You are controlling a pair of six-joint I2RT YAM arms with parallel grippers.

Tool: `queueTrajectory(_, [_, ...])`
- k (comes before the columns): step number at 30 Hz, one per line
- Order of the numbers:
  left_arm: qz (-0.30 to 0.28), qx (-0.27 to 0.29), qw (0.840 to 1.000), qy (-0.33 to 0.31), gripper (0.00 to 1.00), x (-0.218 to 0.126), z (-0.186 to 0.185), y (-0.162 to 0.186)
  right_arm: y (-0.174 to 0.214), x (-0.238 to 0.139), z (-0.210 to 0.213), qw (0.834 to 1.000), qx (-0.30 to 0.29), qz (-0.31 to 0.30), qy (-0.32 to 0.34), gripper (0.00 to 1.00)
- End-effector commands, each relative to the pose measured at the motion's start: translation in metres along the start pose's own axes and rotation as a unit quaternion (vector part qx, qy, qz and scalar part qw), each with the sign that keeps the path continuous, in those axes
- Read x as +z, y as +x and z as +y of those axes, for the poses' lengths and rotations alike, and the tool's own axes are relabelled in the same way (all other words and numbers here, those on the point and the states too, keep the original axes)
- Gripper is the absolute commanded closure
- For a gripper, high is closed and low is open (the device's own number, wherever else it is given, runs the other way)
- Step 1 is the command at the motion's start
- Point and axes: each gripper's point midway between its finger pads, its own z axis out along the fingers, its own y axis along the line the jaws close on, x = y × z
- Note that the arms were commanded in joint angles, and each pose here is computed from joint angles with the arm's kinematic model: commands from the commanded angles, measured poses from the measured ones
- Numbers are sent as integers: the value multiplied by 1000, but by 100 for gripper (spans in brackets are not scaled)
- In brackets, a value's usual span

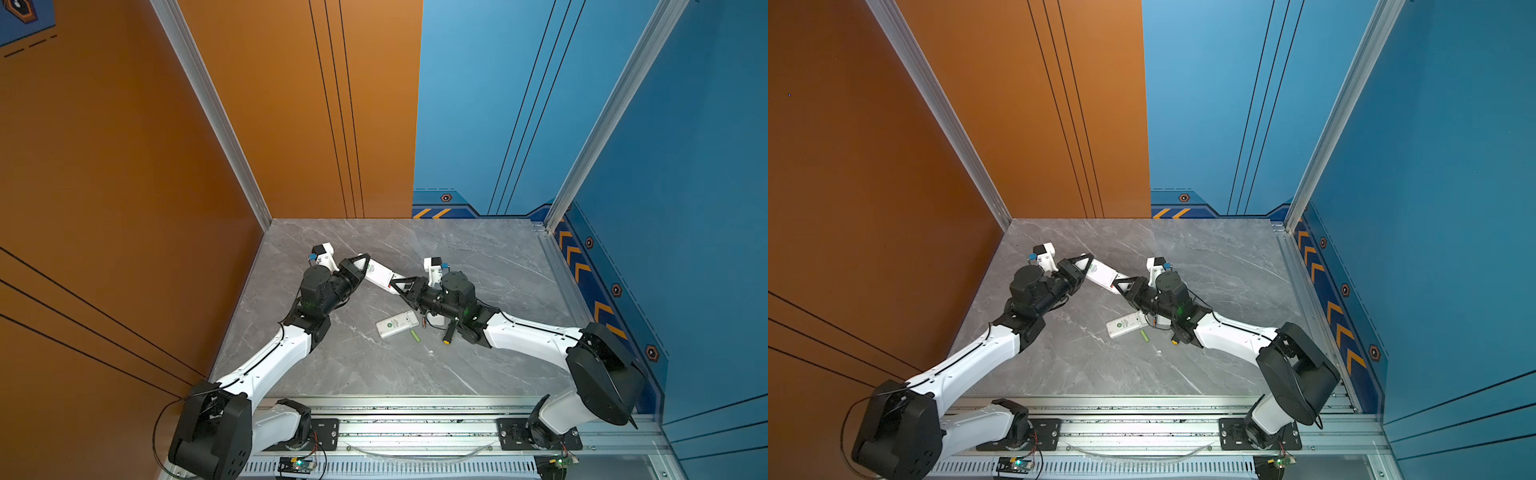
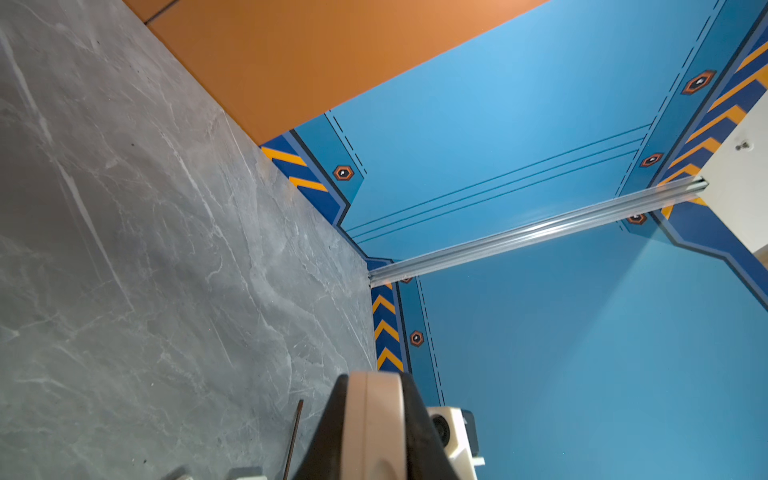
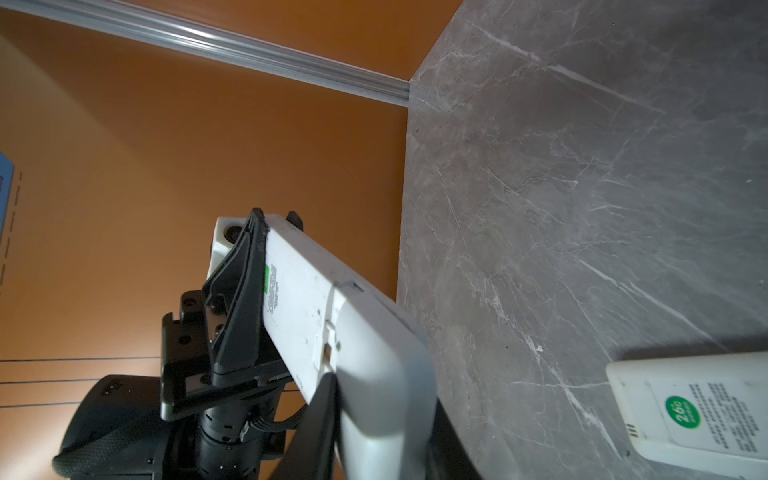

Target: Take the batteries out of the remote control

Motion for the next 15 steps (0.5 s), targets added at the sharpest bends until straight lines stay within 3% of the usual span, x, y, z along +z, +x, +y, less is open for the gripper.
queueTrajectory(1, [1, 9, 1000, 16, 100, -3, -11, -1, 3, -3, -17, 999, -26, -4, 25, 81])
queueTrajectory(4, [-7, 8, 1000, 16, 100, -4, -11, -5, 4, -6, -20, 999, -26, -2, 27, 82])
queueTrajectory(11, [-4, 4, 1000, 12, 100, -5, -5, -2, 5, -6, -15, 999, -28, 1, 23, 60])
queueTrajectory(15, [-8, 4, 1000, 2, 100, -8, 0, -3, 4, -10, -16, 999, -29, -5, 27, 58])
